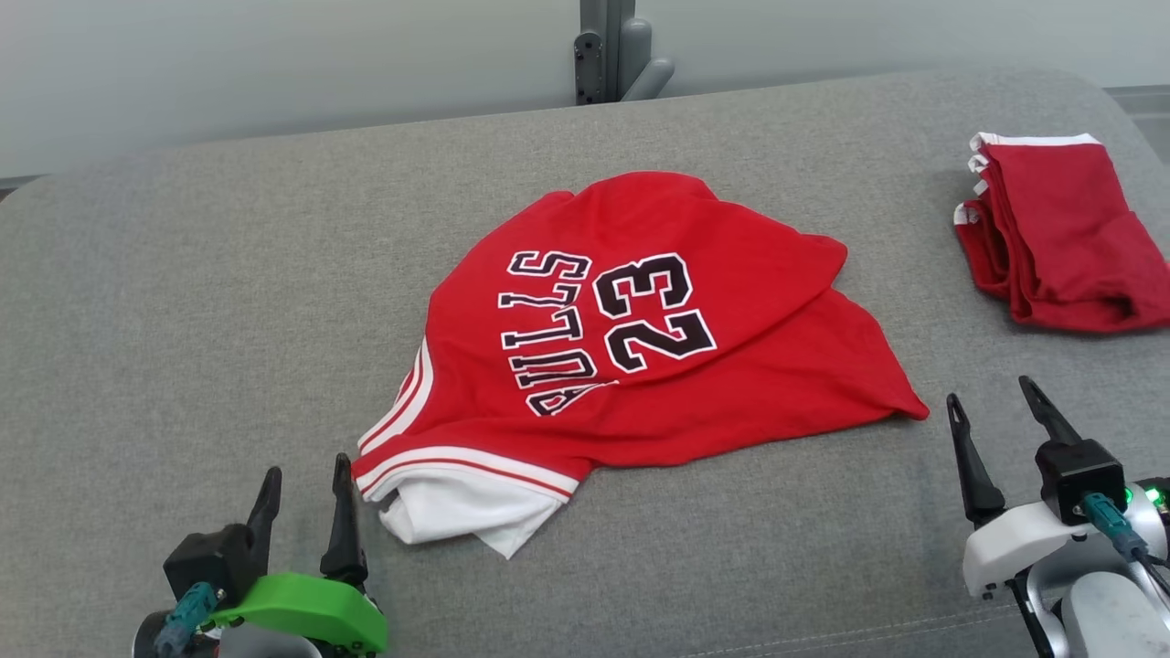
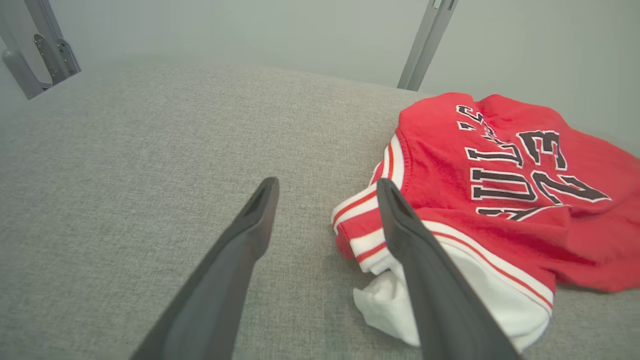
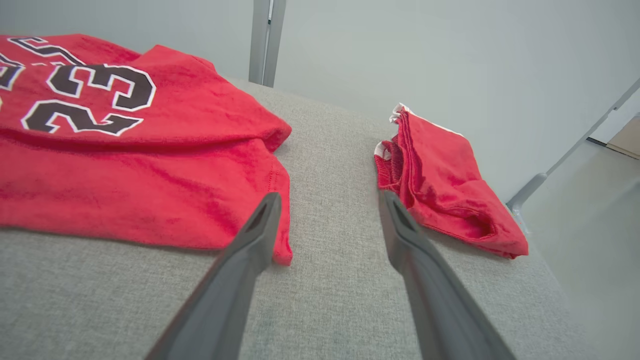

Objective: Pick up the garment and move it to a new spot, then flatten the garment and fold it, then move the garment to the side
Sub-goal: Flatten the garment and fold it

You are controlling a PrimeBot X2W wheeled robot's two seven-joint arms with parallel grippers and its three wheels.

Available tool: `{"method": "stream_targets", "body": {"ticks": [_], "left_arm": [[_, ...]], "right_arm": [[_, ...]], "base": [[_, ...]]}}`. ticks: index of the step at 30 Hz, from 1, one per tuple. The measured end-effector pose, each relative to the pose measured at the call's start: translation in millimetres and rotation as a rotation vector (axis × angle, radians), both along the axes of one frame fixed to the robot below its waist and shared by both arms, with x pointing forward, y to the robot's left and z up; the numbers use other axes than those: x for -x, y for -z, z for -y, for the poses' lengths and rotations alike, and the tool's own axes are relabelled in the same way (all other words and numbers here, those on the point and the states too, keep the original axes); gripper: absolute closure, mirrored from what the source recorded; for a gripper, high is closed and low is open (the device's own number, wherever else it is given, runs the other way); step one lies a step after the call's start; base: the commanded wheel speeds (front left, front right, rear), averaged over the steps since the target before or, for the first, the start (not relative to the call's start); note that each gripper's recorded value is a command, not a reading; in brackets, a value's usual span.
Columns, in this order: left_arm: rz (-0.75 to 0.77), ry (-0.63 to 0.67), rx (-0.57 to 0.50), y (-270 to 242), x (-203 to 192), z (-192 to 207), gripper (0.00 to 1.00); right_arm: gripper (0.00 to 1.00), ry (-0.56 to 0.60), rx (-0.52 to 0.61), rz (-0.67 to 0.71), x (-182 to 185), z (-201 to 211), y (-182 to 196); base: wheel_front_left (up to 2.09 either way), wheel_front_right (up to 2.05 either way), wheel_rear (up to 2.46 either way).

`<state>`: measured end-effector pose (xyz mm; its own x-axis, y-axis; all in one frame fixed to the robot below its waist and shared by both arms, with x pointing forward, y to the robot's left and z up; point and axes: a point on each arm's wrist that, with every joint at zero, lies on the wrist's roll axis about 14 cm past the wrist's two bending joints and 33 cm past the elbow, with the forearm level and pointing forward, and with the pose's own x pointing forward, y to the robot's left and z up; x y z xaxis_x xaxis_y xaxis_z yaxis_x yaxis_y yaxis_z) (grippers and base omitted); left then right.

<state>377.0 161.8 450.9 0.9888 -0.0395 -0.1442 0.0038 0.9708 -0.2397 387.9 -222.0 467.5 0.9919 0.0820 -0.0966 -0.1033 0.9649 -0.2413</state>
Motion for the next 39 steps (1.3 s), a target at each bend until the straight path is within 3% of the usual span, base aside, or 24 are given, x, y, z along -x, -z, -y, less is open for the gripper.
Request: {"method": "stream_targets", "body": {"ticks": [11, 16, 17, 18, 19, 20, 21, 22, 30, 39], "left_arm": [[-0.195, 0.073, 0.202, 30.3, -7.9, 18.9, 0.0], [-0.302, 0.091, 0.216, 47.6, -5.5, 20.9, 0.02], [-0.315, 0.095, 0.223, 49.5, -5.0, 22.1, 0.09], [-0.317, 0.1, 0.237, 49.5, -5.2, 23.8, 0.29], [-0.325, 0.103, 0.253, 50.0, -5.1, 25.7, 0.56], [-0.331, 0.113, 0.268, 50.0, -4.6, 29.1, 0.75], [-0.333, 0.122, 0.287, 49.4, -4.3, 33.1, 0.92], [-0.335, 0.133, 0.303, 48.6, -3.9, 37.4, 1.0], [-0.275, 0.159, 0.317, 34.6, -6.9, 48.6, 1.0], [-0.022, 0.194, 0.232, -22.6, -17.3, 53.8, 1.0]], "right_arm": [[0.0, -0.015, -0.011, 0.062, 4.7, -12.9, -19.9], [0.0, -0.01, -0.007, 0.057, 6.1, -10.5, -18.8], [0.0, -0.008, -0.007, 0.056, 6.3, -9.7, -18.7], [0.0, -0.006, -0.007, 0.056, 6.4, -9.1, -18.6], [0.0, -0.005, -0.006, 0.056, 6.5, -8.6, -18.8], [0.0, -0.004, -0.006, 0.056, 6.7, -8.3, -18.9], [0.0, -0.003, -0.006, 0.057, 6.9, -8.0, -19.2], [0.0, -0.003, -0.006, 0.058, 7.2, -7.8, -19.5], [0.0, -0.002, -0.007, 0.075, 8.9, -7.9, -25.1], [0.0, -0.019, -0.014, 0.094, 8.9, -14.0, -30.9]], "base": [[0.0, 0.0, 0.0], [0.0, 0.0, 0.0], [0.0, 0.0, 0.0], [0.0, 0.0, 0.0], [0.0, 0.0, 0.0], [0.0, 0.0, 0.0], [0.0, 0.0, 0.0], [0.0, 0.0, 0.0], [0.0, 0.0, 0.0], [0.0, 0.0, 0.0]]}}
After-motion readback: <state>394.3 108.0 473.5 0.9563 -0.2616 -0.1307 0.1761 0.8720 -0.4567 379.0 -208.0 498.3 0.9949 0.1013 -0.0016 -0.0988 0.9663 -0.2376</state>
